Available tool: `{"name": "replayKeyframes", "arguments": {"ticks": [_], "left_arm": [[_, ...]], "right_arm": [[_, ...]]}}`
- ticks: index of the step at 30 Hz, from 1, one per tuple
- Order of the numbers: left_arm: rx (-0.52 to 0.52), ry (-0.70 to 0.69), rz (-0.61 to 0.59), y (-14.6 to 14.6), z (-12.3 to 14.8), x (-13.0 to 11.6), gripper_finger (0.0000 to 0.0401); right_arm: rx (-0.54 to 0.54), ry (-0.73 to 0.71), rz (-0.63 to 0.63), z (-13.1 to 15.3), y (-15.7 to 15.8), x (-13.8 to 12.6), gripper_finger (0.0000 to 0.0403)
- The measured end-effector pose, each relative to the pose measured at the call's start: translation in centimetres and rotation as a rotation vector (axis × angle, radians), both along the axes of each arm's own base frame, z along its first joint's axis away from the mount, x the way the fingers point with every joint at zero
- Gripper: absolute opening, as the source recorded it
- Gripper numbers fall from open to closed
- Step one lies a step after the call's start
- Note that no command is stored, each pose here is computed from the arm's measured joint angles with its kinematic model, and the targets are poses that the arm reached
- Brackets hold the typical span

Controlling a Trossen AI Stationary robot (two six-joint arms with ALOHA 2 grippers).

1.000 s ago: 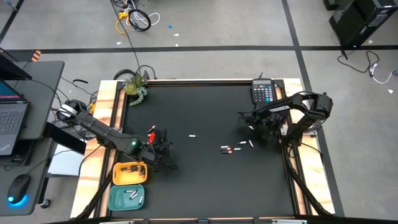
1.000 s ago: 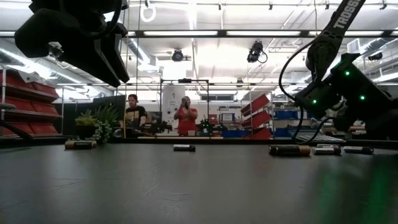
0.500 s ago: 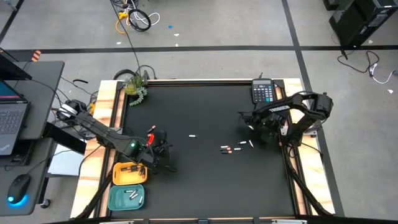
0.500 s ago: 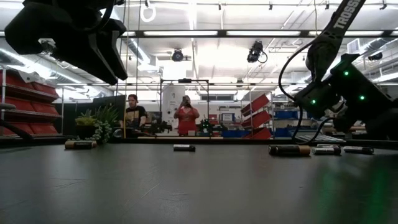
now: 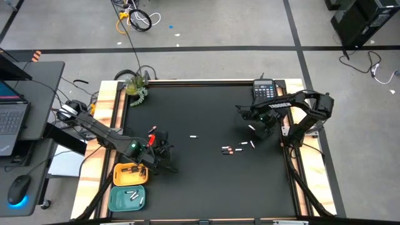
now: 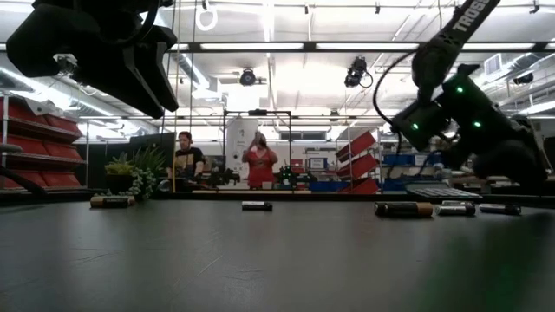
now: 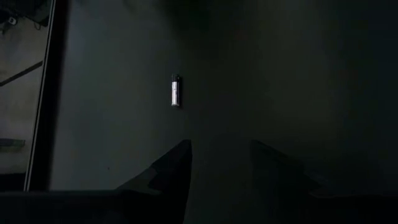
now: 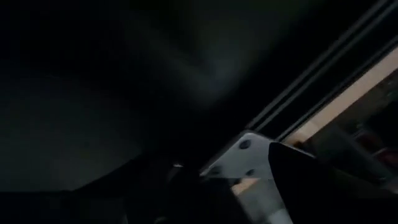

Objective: Sort batteries
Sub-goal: Put the black battery into the yellow bin

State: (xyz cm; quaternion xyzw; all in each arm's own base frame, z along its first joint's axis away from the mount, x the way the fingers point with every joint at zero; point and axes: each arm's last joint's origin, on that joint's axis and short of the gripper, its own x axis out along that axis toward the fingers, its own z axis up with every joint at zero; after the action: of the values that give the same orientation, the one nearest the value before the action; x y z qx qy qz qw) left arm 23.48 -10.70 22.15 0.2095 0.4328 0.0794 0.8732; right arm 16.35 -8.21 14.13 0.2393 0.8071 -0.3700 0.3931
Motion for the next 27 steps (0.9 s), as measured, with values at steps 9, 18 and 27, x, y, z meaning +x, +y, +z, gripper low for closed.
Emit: {"name": "replayKeyframes", "arguments": {"ticks": [9,18,27], "left_arm": [[0.000,0.000,0.000,0.0,0.0,0.0,0.0172],[-0.001,-0.007,-0.003,0.0,0.1,0.1,0.0172],[-0.003,-0.017,-0.009,-0.1,0.1,0.2,0.0172]], "right_arm": [[0.219,-0.166,0.074,0.1,2.9,2.2,0.0291],[0.352,-0.137,0.293,-1.6,6.1,0.9,0.0291],[0.421,-0.150,0.307,-1.9,5.9,0.5,0.0285]]}}
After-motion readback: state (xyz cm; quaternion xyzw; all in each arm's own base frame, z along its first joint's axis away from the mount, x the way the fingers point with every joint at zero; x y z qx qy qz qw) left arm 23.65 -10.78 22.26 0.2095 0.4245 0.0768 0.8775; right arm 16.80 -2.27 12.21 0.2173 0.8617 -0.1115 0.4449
